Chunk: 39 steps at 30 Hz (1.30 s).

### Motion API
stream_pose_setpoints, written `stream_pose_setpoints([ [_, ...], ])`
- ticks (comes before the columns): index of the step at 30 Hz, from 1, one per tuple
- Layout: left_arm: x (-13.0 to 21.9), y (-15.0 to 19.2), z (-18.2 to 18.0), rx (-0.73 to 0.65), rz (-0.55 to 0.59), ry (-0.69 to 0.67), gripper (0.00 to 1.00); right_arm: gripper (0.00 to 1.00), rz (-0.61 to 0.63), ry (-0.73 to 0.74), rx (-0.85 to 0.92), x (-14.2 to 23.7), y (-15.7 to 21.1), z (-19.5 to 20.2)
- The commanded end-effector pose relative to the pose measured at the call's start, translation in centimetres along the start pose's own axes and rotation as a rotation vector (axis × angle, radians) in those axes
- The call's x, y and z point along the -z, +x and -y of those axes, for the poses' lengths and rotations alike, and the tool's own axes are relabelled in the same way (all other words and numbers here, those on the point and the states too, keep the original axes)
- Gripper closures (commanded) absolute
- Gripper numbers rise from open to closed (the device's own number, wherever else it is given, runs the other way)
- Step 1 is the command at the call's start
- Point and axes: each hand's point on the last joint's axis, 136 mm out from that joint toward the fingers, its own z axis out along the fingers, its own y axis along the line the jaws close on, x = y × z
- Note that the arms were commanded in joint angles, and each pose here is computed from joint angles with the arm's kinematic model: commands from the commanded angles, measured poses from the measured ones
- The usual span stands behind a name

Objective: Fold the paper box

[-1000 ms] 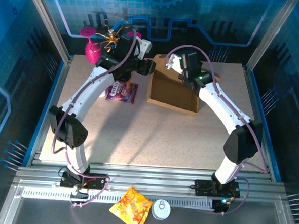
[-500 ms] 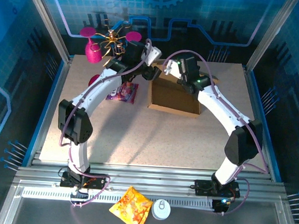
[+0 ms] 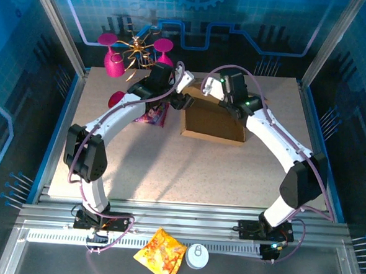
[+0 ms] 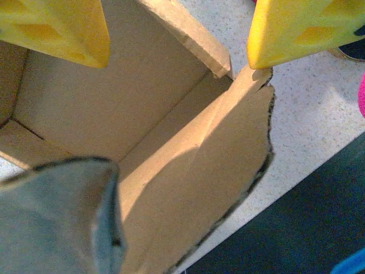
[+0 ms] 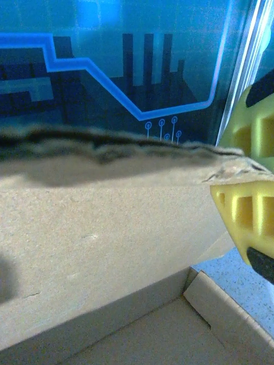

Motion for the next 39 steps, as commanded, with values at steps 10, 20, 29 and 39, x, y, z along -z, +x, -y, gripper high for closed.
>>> stream_pose_setpoints([
  [10,1.7,-4.0,-1.4,-0.047,0.145,-0.092,0.35,1.00,0.074,-0.018,-0.013,1.9,-0.9,-0.2],
  [20,3.8,-4.6,-0.6,-0.068,0.214,-0.077,0.33,1.00,0.064,-0.017,-0.009,1.9,-0.2,-0.2],
  [29,7.9,-2.0,2.9,-0.188,0.333,0.105,0.30,1.00,0.123,-0.034,0.000,3.5,-0.1,0.0],
  [39,6.6,-3.0,3.7,-0.246,0.342,0.167,0.29,1.00,0.140,-0.060,0.007,4.0,-0.2,-0.9],
])
